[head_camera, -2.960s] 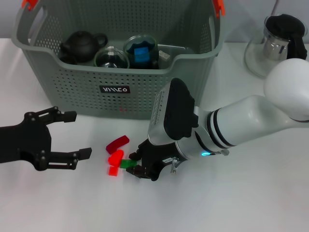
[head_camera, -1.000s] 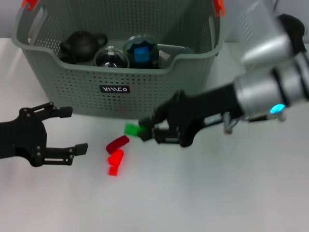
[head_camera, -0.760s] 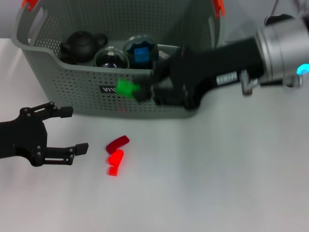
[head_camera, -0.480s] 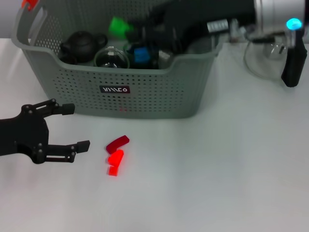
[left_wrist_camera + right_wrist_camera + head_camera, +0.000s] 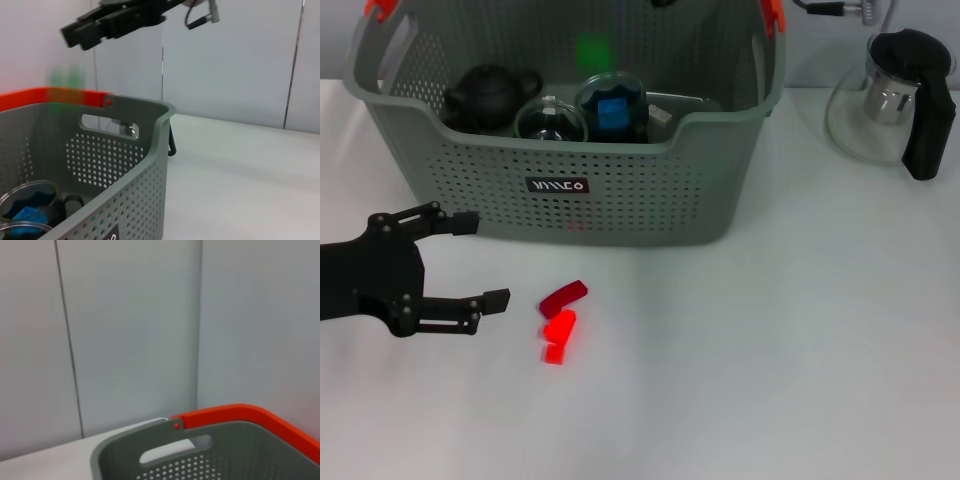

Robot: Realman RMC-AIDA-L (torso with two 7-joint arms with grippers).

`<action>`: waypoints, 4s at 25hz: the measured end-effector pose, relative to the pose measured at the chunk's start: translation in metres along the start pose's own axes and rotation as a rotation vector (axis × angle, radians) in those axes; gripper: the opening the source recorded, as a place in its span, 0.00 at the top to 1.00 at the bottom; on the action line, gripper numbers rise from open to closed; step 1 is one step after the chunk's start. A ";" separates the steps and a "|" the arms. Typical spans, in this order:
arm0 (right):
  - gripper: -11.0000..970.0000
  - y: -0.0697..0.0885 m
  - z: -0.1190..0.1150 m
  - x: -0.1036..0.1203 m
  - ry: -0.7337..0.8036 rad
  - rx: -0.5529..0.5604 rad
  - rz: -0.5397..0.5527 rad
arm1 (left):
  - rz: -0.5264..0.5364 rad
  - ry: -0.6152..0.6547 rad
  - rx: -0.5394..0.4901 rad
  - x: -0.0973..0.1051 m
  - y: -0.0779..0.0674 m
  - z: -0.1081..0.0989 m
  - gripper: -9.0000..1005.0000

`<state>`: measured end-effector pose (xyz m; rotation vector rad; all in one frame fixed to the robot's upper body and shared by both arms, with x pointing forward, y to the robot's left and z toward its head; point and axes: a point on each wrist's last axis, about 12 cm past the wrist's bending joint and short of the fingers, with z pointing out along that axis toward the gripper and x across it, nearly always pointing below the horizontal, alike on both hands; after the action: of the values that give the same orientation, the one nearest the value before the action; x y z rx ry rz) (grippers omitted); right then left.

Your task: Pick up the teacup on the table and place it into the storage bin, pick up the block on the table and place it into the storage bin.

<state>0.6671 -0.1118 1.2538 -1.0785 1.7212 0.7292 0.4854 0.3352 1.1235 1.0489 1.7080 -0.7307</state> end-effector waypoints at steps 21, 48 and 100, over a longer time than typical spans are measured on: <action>0.13 0.046 -0.081 0.064 -0.171 -0.346 -0.034 | 0.029 -0.004 0.040 -0.004 -0.003 0.000 0.04; 0.13 0.063 -0.090 0.175 0.229 -0.393 0.167 | -0.094 0.521 0.162 -0.074 0.004 0.075 0.04; 0.14 0.033 -0.110 0.167 0.329 -0.353 0.186 | 0.021 0.891 -0.053 -0.091 -0.001 0.188 0.04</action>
<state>0.5658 -0.2456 1.1410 -1.3479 2.0421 1.0476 0.5781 0.1495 1.1421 1.4737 2.4271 -0.1792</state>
